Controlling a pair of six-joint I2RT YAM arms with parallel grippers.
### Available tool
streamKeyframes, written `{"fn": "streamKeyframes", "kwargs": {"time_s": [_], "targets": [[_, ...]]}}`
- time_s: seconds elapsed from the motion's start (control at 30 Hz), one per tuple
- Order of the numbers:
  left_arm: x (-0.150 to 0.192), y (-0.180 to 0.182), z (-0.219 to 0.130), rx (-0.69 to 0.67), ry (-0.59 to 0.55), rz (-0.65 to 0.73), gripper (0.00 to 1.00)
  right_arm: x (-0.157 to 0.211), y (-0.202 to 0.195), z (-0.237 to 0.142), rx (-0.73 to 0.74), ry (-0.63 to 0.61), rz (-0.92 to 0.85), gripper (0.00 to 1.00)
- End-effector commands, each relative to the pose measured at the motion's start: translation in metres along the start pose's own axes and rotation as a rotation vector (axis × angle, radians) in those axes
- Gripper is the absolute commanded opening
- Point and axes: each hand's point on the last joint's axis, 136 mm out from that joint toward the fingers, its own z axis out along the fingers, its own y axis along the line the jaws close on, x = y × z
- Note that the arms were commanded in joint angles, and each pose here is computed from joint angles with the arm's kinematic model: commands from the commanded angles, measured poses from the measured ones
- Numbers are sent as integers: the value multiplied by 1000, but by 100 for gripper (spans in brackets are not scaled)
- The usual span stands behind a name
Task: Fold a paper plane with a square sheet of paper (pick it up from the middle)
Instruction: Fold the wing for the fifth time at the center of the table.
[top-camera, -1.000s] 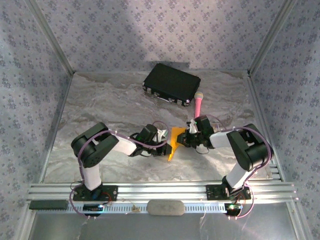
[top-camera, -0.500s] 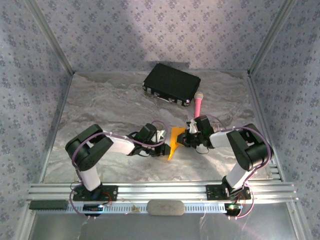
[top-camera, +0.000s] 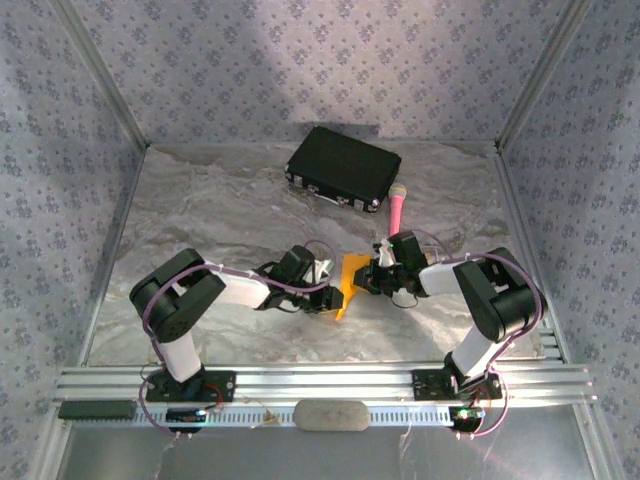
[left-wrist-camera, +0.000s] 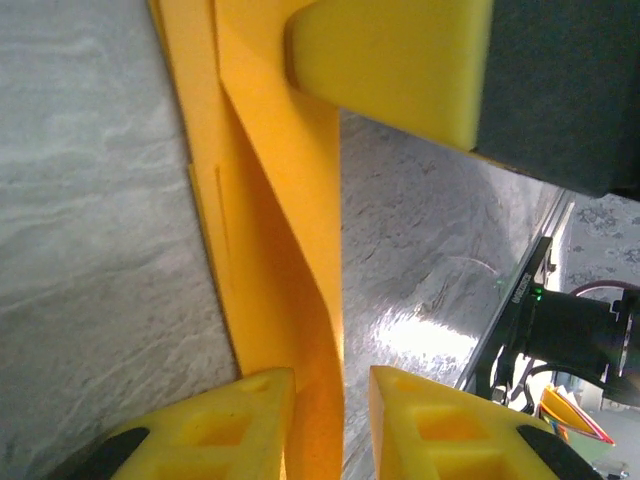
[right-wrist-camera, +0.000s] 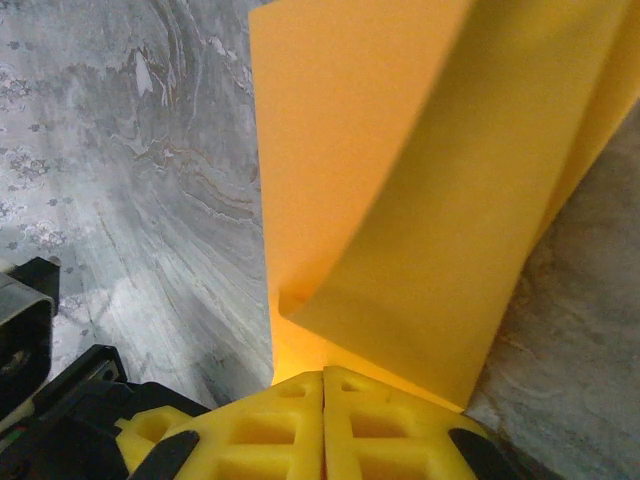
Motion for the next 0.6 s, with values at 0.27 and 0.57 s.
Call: {"fn": "streamKeyframes", "kwargs": {"time_s": [0.27,0.57], "targets": [[-10,-8,6,31,1,-5,14,14,-31,2,129,27,45,8],[7,11,9,3,49,-56,0,15,-32,2,135,27,48,8]]}}
